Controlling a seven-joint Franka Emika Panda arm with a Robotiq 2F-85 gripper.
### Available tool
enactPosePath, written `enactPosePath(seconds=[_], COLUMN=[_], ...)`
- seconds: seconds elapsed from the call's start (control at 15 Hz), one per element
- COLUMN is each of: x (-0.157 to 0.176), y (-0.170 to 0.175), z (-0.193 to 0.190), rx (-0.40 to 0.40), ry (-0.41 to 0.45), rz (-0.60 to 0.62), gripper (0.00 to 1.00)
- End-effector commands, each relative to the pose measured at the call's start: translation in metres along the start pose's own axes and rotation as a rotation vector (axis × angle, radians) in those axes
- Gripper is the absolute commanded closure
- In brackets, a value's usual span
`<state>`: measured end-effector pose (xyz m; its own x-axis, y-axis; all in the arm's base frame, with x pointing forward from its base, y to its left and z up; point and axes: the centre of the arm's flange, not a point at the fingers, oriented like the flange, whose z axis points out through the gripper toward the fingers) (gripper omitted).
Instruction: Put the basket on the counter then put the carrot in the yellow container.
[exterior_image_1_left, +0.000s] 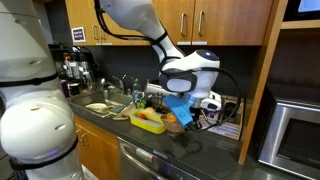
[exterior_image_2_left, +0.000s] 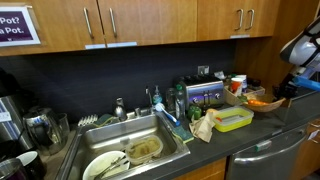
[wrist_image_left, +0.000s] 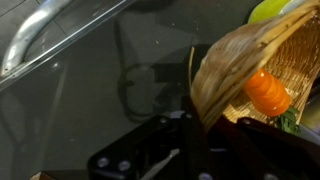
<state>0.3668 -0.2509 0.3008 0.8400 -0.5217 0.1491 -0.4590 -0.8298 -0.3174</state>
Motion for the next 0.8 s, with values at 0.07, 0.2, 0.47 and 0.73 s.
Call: enactPosePath(seconds=[0.07,0.2,0.47,0.73], x=[-0.003,-0.002,0.002,0.008], y=[0.016,0.025,0.041,0.042], z=[0.003,0.002,0.012,0.028], rx=[0.006,0.01,0.037,0.07], ry=[0.025,0.032,0.039,0.033], rz=[0.011,0.019,0.015,-0.004], gripper=[0.99,0.99,0.99,0.99])
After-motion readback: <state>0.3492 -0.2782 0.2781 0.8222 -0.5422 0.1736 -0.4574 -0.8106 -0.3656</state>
